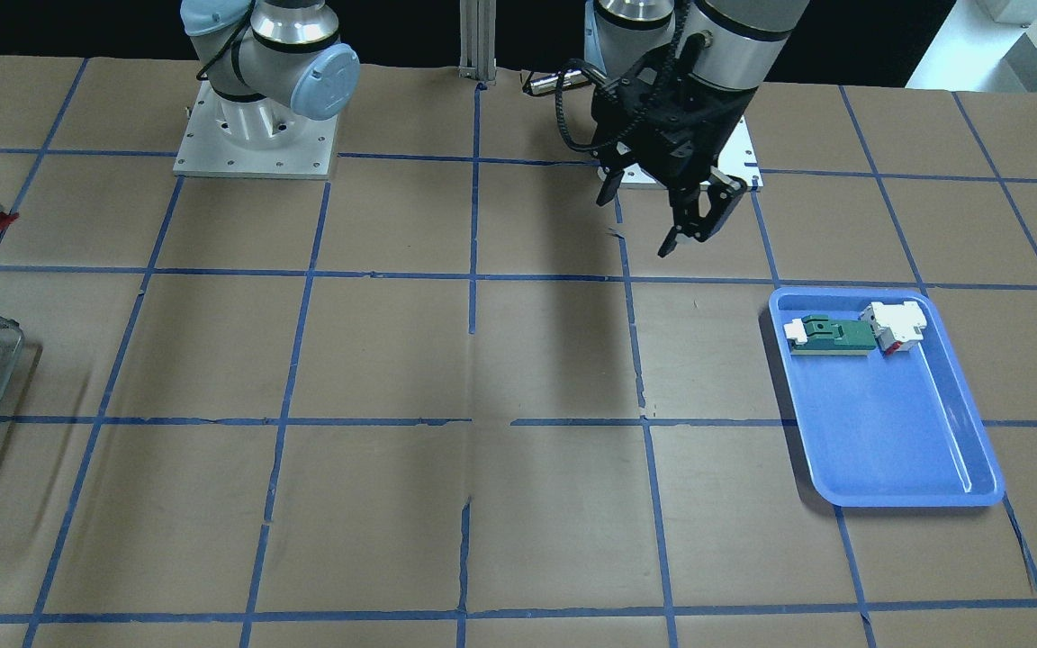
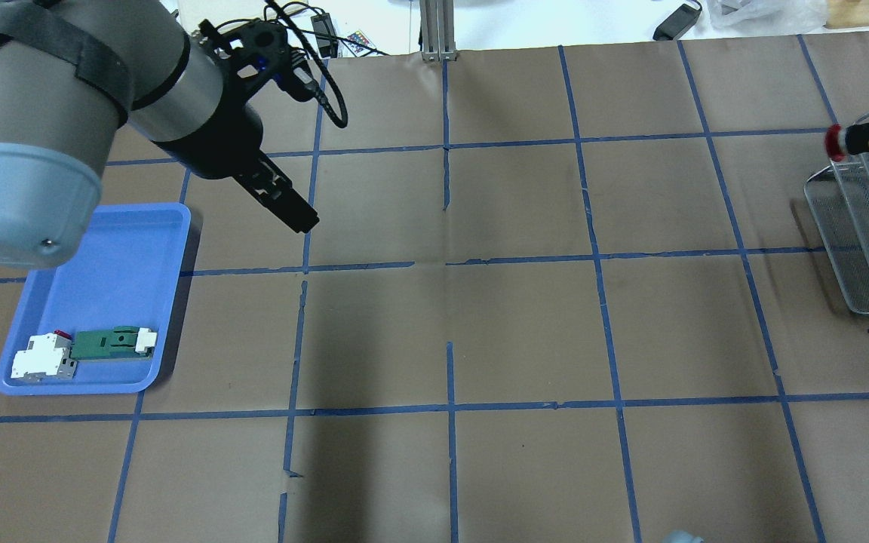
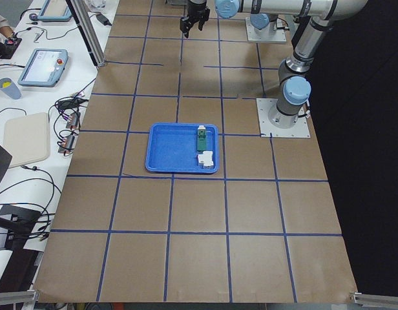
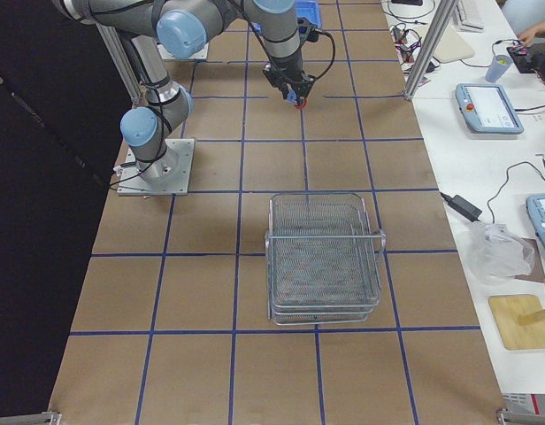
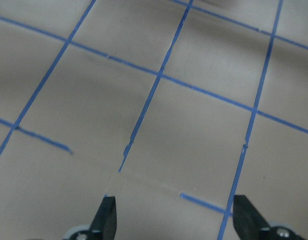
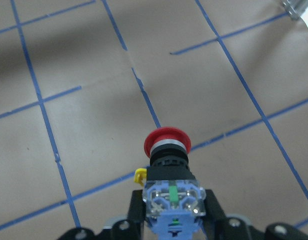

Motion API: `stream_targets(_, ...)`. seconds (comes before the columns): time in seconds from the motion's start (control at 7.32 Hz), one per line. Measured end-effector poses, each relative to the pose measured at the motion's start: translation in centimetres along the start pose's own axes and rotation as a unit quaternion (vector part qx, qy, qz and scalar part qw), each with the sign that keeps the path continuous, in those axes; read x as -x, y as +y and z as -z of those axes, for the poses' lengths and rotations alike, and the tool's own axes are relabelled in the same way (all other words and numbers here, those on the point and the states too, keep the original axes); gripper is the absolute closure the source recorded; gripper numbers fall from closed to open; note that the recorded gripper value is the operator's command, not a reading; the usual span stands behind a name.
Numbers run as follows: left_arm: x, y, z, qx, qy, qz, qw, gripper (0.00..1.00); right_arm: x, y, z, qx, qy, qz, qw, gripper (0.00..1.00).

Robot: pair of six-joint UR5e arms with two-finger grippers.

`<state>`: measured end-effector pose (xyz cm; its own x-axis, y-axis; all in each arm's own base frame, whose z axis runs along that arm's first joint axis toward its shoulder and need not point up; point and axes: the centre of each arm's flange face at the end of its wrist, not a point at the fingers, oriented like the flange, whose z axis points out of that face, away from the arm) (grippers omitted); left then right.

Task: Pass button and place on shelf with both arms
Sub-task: 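Carry the button with the right gripper over the wire mesh basket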

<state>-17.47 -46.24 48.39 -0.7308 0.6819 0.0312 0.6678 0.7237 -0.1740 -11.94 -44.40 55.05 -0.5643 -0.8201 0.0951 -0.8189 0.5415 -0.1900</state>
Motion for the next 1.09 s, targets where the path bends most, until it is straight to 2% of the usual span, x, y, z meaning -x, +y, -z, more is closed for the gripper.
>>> stream_targets(0.27, 1.6, 1.3, 0.2, 0.015, -0.005, 0.101, 0.9948, 0.0, -3.2, 4.8, -0.8, 0.082, 0.01, -0.035, 0.996, 1.0)
stream_targets(0.41, 1.5, 2.0, 0.2, 0.032, 0.001, 0.141, 0.9895, 0.0, -5.4, 6.4, -2.5, 0.115, 0.0, -0.043, 0.9924, 1.0)
stream_targets(0.68, 1.6, 2.9, 0.6, 0.051, -0.011, 0.161, 0.9856, 0.0, -9.6, 9.0, -6.5, 0.174, -0.031, -0.071, 0.9816, 1.0)
stream_targets(0.96, 2.1, 2.4, 1.4, 0.026, -0.036, 0.158, 0.9864, 0.0, -12.5, 10.8, -9.2, 0.221, -0.047, -0.102, 0.9688, 1.0)
stream_targets(1.09, 2.4, 2.2, 1.7, 0.011, -0.047, 0.158, 0.9863, 0.0, -13.1, 11.1, -10.1, 0.23, -0.051, -0.113, 0.9653, 1.0)
